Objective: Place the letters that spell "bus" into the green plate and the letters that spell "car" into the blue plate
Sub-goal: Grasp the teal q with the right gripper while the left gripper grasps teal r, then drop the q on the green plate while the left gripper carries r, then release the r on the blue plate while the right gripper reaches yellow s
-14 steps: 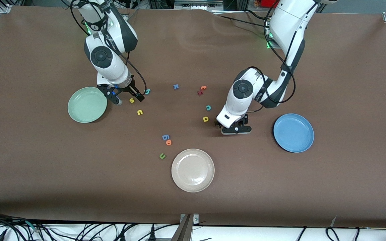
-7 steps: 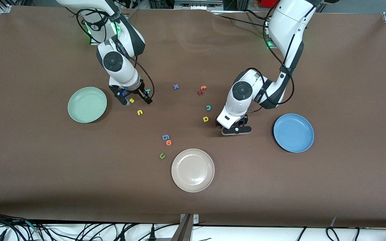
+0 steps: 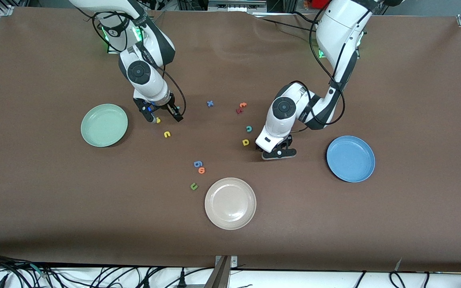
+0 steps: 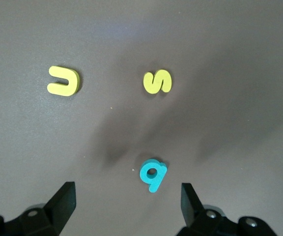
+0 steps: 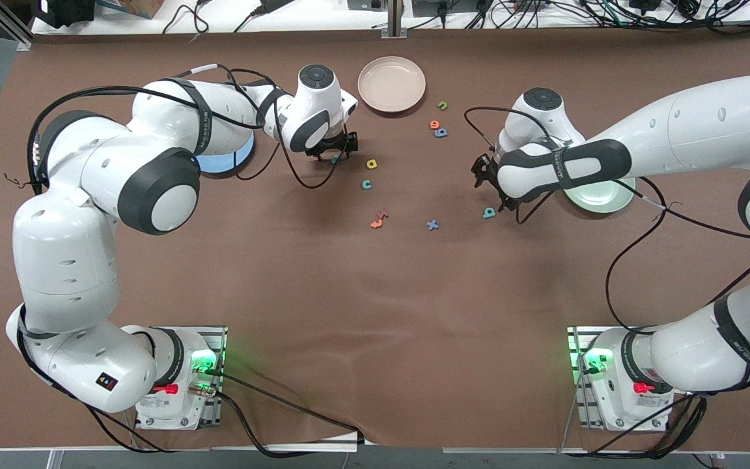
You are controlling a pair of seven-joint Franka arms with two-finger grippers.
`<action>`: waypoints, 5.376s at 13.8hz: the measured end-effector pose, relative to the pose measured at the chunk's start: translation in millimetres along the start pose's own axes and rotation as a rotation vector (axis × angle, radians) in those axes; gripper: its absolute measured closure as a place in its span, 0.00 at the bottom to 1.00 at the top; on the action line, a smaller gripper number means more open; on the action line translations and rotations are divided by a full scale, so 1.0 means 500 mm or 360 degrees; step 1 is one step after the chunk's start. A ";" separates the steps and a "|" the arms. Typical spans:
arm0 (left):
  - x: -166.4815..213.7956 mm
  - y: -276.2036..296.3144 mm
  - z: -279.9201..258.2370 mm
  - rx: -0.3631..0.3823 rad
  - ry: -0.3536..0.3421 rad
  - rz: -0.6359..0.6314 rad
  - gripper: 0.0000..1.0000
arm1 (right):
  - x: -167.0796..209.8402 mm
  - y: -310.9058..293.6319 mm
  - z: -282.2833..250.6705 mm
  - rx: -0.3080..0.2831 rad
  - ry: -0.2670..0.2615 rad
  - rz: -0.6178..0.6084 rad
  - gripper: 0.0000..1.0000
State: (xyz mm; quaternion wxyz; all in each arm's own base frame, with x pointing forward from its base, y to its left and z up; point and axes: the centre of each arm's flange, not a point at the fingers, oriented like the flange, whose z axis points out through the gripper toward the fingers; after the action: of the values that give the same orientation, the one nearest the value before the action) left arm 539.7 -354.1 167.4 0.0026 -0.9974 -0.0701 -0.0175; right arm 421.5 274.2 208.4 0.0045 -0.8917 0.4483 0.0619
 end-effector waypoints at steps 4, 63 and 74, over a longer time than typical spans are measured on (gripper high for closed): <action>0.002 0.004 -0.003 -0.0006 0.0006 -0.0019 0.39 | 0.000 0.007 0.013 -0.0024 -0.0007 0.0006 0.06; 0.105 -0.041 -0.116 0.0275 -0.0280 -0.0069 0.81 | 0.680 0.201 -0.093 -0.0375 -0.0300 -0.0867 0.26; 0.271 -0.439 -0.191 0.0136 -0.0660 0.0721 0.81 | 0.321 -0.021 -0.193 -0.0285 -0.0182 -0.0441 0.01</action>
State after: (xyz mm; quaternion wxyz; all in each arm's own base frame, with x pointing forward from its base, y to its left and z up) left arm 639.6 -118.7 268.1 0.0342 -0.9689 0.1543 0.1903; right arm 534.8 146.2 285.4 -0.0410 -0.9368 0.3129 0.1511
